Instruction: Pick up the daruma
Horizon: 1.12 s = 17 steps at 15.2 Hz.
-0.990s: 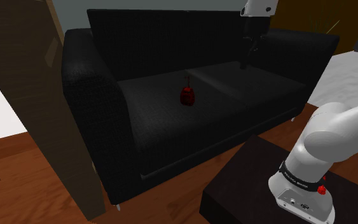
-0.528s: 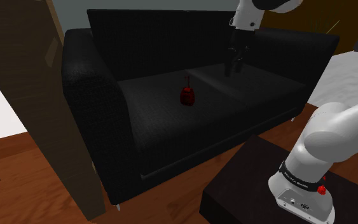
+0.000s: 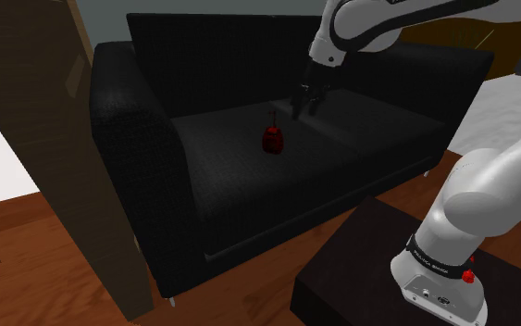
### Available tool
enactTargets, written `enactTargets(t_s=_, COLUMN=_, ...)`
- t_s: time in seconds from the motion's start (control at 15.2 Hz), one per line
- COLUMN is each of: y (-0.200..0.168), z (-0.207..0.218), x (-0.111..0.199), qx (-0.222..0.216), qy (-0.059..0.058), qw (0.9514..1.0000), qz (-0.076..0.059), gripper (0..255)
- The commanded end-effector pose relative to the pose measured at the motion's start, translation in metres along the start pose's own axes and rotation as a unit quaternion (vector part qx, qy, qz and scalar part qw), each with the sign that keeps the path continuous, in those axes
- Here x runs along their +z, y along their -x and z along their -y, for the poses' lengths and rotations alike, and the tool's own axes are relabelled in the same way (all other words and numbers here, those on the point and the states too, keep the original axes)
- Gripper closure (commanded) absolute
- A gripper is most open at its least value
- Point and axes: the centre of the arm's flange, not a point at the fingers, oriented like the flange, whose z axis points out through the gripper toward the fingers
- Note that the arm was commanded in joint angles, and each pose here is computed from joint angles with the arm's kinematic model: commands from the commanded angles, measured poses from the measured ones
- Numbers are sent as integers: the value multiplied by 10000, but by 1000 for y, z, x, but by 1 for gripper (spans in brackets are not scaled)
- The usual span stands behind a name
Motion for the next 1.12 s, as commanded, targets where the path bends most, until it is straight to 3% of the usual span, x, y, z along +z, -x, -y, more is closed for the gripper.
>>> enactTargets(t_s=0.0, y=-17, z=6, x=15, qx=33, qy=-33, qw=9997, qz=-231, gripper=0)
enactTargets(t_s=0.4, y=-66, z=16, x=55, qx=122, qy=-126, qw=9964, qz=-835, gripper=0)
enactTargets(t_s=1.06, y=-58, z=12, x=94, qx=122, qy=-126, qw=9964, qz=-835, gripper=0)
